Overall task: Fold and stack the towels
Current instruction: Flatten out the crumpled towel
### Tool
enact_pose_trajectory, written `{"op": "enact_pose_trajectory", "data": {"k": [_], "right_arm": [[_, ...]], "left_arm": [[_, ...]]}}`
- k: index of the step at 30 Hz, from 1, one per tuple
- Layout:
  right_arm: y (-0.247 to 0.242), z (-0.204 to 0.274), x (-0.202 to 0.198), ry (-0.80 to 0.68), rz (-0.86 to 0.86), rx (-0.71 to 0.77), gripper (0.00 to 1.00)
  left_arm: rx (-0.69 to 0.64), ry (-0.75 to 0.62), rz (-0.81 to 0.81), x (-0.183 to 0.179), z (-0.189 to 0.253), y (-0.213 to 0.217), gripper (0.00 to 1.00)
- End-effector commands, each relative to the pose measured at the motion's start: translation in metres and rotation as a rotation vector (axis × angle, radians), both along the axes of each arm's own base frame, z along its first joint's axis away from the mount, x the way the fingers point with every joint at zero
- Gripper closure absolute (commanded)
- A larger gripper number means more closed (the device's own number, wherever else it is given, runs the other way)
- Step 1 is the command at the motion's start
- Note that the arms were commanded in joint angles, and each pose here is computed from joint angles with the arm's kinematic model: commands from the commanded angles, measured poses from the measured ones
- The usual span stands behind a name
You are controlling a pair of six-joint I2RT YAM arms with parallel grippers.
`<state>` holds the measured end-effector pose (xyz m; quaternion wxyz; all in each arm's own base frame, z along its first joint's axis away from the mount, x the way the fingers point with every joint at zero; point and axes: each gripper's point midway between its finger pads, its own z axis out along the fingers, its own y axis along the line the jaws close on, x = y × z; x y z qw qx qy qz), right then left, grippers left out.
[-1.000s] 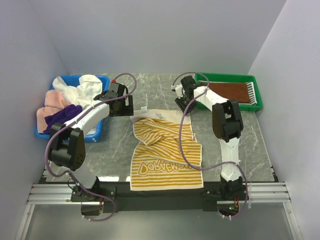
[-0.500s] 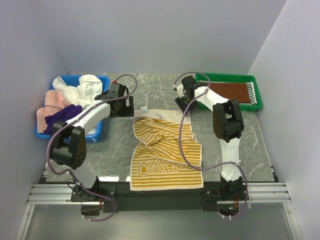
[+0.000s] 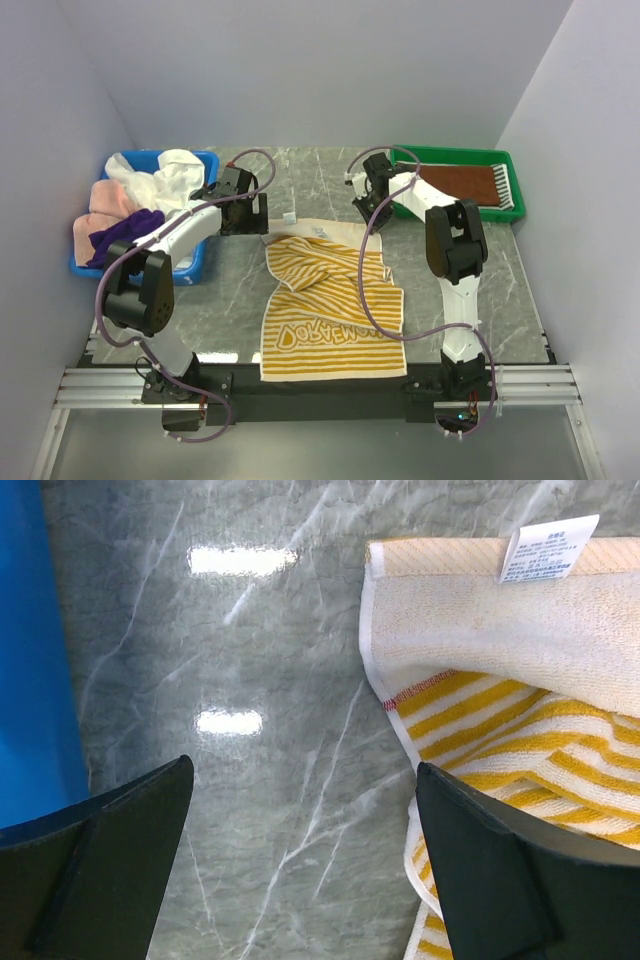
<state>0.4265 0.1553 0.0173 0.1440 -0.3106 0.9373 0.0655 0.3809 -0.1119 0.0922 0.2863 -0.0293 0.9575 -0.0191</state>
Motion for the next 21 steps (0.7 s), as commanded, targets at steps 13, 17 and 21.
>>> {"op": "enact_pose_trajectory", "data": {"k": [13, 17, 21], "right_arm": [[0.003, 0.002, -0.008, 0.000, 0.016, 0.045, 0.95], [0.002, 0.002, -0.008, -0.002, 0.016, 0.045, 0.95], [0.000, 0.002, -0.008, -0.001, 0.009, 0.038, 0.95]], "left_arm": [[0.038, 0.031, -0.022, 0.070, -0.021, -0.019, 0.36], [0.061, 0.050, -0.045, 0.083, -0.033, -0.022, 0.44], [0.064, 0.072, -0.059, 0.086, -0.043, -0.025, 0.47]]}}
